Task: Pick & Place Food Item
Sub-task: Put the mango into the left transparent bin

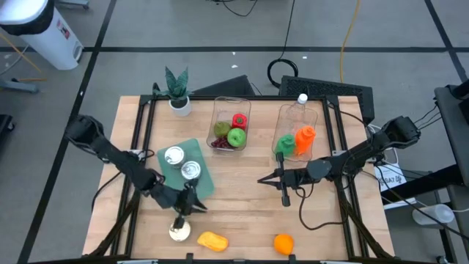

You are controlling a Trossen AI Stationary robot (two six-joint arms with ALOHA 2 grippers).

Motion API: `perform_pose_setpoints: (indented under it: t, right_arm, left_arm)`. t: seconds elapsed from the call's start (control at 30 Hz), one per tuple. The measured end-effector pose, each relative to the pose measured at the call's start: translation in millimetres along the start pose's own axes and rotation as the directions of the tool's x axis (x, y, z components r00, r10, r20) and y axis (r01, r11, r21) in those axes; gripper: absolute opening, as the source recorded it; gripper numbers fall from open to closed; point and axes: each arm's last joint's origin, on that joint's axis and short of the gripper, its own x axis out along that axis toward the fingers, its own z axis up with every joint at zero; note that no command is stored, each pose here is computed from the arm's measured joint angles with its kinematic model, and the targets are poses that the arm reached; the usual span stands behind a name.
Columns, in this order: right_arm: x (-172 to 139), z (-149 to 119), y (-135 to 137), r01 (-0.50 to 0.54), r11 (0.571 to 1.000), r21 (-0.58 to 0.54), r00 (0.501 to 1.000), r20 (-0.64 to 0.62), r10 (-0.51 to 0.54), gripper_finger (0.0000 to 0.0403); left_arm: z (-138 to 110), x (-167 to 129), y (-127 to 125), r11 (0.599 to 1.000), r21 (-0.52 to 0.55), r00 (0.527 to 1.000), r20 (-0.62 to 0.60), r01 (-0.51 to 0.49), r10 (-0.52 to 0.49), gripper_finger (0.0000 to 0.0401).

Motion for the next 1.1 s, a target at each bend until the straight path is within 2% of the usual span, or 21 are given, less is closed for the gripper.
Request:
perform_pose_setpoints:
  t: [0.2, 0.3, 0.4, 0.5, 0.67, 0.9, 1.0, 1.1]
  right_arm:
    - [0, 1, 0, 0.001, 1.0, 0.008, 1.0, 0.007, -0.001, 0.0]
    - [0, 2, 0, 0.003, 1.0, 0.011, 1.0, 0.017, -0.003, 0.0]
    - [0, 2, 0, 0.003, 1.0, 0.011, 1.0, 0.017, -0.003, 0.0]
    - [0, 2, 0, 0.002, 1.0, 0.011, 1.0, 0.016, -0.003, 0.0]
    - [0, 2, 0, 0.003, 1.0, 0.012, 1.0, 0.016, -0.003, 0.0]
    - [0, 2, 0, 0.002, 1.0, 0.012, 1.0, 0.017, -0.003, 0.0]
    - [0, 2, -1, 0.003, 1.0, 0.012, 1.0, 0.017, -0.003, 0.0]
    - [0, 2, -1, 0.003, 1.0, 0.012, 1.0, 0.017, -0.003, 0.0]
  left_arm:
    - [-15, 30, -30, 0.99, -0.062, 0.977, -0.161, 0.129, -0.138, 0.0049]
    - [-12, 41, -51, 0.979, -0.026, 0.946, -0.254, 0.201, -0.201, 0.0049]
    - [-5, 49, -70, 0.961, 0.036, 0.921, -0.297, 0.274, -0.251, 0.0049]
    - [3, 53, -79, 0.957, 0.05, 0.911, -0.323, 0.286, -0.255, 0.0049]
    - [11, 59, -71, 0.968, -0.013, 0.907, -0.348, 0.251, -0.239, 0.0049]
    - [5, 76, -56, 0.942, -0.184, 0.859, -0.39, 0.28, -0.331, 0.0049]
    - [-3, 84, -55, 0.929, -0.213, 0.835, -0.41, 0.304, -0.367, 0.0049]
    - [-7, 89, -49, 0.935, -0.21, 0.831, -0.431, 0.287, -0.352, 0.0049]
